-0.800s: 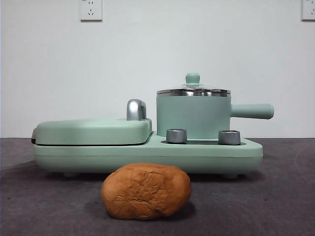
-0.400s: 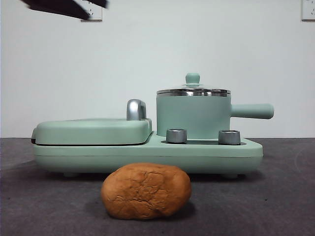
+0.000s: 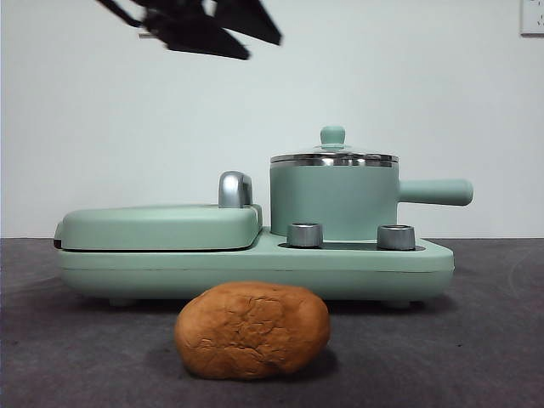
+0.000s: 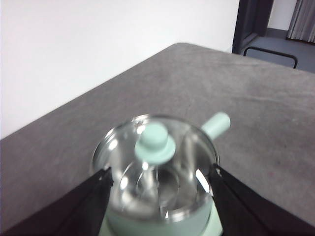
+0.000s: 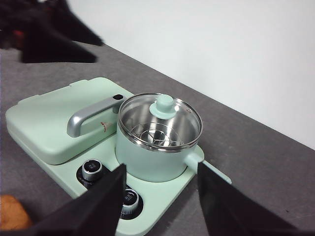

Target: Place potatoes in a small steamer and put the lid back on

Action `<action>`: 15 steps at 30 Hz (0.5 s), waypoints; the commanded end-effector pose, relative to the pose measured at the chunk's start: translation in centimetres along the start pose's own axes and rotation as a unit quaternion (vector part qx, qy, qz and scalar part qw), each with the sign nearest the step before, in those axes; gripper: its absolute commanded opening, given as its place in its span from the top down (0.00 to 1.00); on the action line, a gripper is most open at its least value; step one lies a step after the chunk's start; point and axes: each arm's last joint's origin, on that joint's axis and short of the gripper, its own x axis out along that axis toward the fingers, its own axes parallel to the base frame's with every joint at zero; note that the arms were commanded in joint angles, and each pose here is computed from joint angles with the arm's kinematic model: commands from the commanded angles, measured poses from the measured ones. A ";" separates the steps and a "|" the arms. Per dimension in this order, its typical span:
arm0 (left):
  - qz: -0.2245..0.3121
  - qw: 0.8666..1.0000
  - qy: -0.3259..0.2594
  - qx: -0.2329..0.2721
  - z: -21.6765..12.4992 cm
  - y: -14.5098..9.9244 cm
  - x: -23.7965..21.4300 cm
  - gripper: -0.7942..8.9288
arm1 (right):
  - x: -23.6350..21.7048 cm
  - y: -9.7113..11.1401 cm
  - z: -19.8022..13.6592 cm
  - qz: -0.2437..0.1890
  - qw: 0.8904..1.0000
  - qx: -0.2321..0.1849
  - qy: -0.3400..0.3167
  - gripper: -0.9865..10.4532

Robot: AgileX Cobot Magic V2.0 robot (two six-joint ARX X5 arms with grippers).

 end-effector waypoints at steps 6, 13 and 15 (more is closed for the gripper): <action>-0.021 1.000 0.003 -0.014 0.9 0.4 6.6 0.60 | 0.0 -0.1 0.4 -0.010 1.000 0.003 -0.004 0.71; -0.032 0.999 0.006 -0.012 0.3 0.6 11.2 0.60 | 0.3 -0.3 0.4 -0.008 1.000 0.006 0.002 0.71; -0.031 0.999 -0.002 -0.010 -0.1 0.8 12.1 0.60 | 0.3 -0.3 0.4 -0.008 1.000 0.006 0.002 0.71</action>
